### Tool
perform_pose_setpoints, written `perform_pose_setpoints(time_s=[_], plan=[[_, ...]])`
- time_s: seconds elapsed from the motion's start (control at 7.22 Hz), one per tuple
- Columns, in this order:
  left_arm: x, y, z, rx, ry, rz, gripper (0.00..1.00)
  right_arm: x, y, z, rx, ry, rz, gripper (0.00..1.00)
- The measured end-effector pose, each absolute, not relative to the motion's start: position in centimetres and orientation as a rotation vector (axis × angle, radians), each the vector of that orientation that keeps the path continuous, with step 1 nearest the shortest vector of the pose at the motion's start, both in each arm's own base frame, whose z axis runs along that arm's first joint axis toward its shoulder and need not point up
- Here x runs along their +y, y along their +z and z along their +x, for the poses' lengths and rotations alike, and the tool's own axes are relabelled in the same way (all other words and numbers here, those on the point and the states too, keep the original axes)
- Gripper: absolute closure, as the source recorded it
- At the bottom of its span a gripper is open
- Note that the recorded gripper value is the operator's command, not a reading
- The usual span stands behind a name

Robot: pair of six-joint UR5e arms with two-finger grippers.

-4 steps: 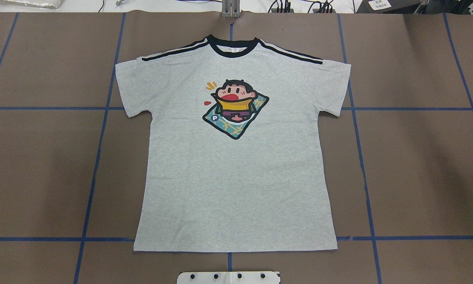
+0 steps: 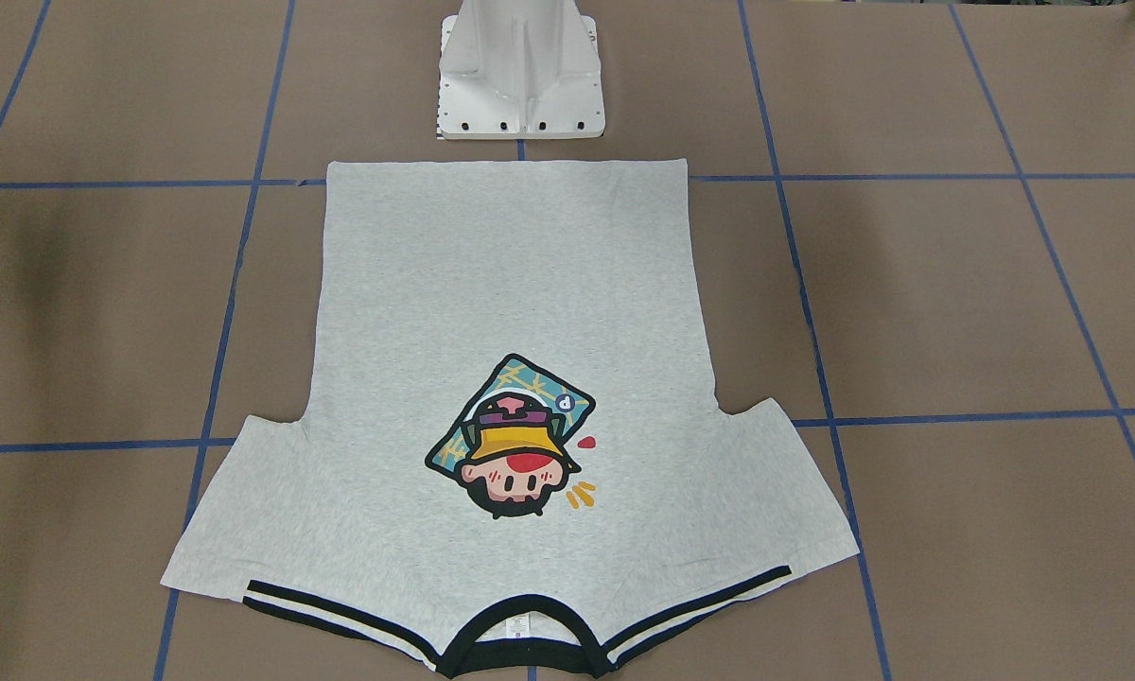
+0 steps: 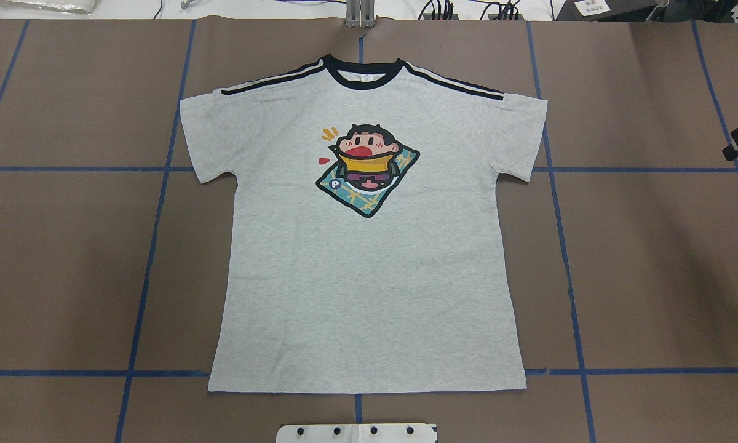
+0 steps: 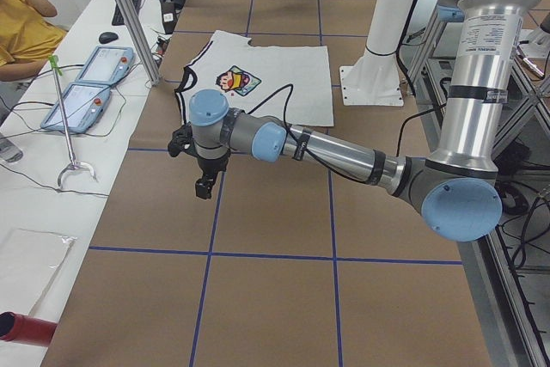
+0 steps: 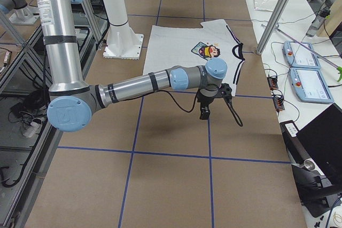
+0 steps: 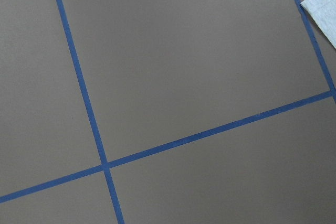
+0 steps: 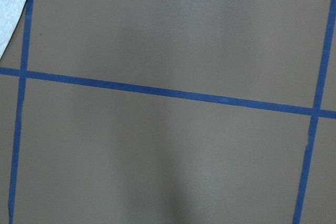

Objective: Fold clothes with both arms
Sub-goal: 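Move the right gripper in toward the shirt's shoulder farthest from the robot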

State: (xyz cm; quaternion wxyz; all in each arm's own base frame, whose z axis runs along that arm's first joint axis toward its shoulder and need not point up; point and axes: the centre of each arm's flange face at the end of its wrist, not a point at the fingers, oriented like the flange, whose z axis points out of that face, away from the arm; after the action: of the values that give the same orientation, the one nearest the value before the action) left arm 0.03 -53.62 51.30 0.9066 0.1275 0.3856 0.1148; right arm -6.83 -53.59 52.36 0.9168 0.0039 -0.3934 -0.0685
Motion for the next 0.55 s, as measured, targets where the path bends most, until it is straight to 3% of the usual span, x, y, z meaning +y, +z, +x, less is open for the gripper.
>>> perform_pose_setpoints(time_s=[0.28, 0.55], plan=[[-52.4, 51.0, 0.0, 0.8, 0.243, 0.272, 0.0, -54.5, 51.4, -9.9, -0.81, -0.155, -0.005, 0.0], [-52.2, 51.1, 0.2, 0.803, 0.249, 0.272, 0.0, -58.9, 50.0, -14.5, -0.824, -0.1, 0.002, 0.02]])
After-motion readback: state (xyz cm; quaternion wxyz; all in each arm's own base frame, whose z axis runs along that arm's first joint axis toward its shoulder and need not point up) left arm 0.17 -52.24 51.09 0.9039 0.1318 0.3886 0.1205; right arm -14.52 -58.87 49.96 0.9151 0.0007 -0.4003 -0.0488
